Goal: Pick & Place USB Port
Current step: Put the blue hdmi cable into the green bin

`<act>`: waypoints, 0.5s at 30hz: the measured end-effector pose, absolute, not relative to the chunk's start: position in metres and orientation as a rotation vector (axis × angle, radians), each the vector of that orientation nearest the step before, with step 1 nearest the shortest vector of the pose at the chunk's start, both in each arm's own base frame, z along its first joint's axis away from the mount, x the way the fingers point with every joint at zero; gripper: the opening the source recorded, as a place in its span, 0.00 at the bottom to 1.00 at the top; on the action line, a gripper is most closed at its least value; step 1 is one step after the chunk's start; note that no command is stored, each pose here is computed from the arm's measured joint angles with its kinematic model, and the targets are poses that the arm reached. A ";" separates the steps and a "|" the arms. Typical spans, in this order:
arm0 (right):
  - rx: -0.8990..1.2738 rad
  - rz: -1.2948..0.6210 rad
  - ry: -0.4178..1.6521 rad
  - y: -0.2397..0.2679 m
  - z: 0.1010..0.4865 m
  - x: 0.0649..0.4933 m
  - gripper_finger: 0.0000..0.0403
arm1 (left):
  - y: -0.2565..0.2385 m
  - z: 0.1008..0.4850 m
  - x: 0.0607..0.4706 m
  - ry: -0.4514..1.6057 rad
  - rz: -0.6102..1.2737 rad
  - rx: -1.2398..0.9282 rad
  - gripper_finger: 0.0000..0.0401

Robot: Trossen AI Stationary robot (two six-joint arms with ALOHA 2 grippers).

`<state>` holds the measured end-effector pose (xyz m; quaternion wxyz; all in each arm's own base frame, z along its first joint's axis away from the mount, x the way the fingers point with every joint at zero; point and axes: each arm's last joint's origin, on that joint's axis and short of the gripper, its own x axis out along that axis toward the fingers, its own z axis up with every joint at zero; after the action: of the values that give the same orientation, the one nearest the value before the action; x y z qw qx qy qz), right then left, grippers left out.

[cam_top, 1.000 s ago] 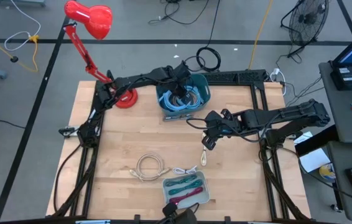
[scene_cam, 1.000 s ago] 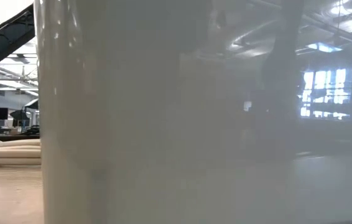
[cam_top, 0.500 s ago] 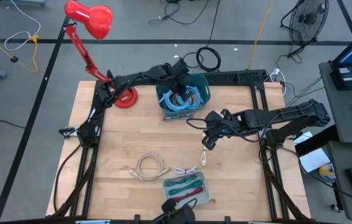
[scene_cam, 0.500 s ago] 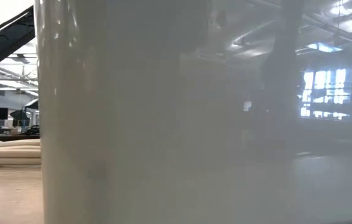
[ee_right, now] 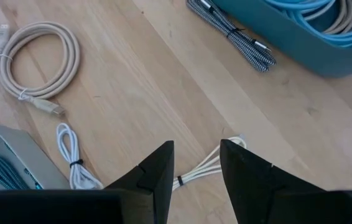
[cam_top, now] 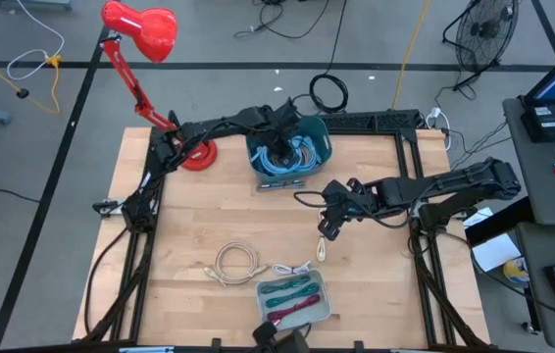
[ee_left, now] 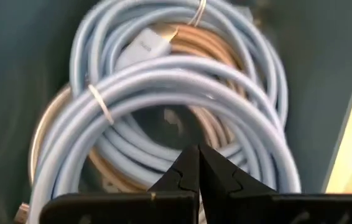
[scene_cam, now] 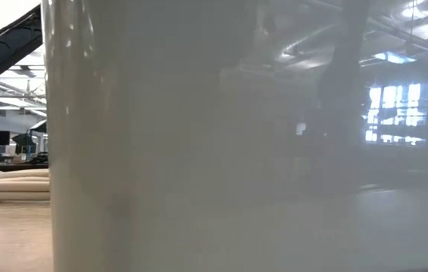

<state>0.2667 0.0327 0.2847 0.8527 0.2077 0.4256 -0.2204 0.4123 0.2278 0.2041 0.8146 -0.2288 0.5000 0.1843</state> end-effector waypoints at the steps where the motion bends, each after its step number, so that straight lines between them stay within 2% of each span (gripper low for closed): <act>1: 0.437 -0.463 0.895 0.033 0.285 0.267 0.30 | 0.228 0.204 0.413 1.059 0.398 -0.493 0.00; 15: 0.451 -0.447 0.907 0.033 0.284 0.266 0.30 | 0.238 0.195 0.420 0.989 0.440 -0.501 0.00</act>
<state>0.2664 0.0334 0.2845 0.8506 0.2143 0.4308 -0.2123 0.4201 0.2376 0.1954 0.8274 -0.2358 0.4656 0.2071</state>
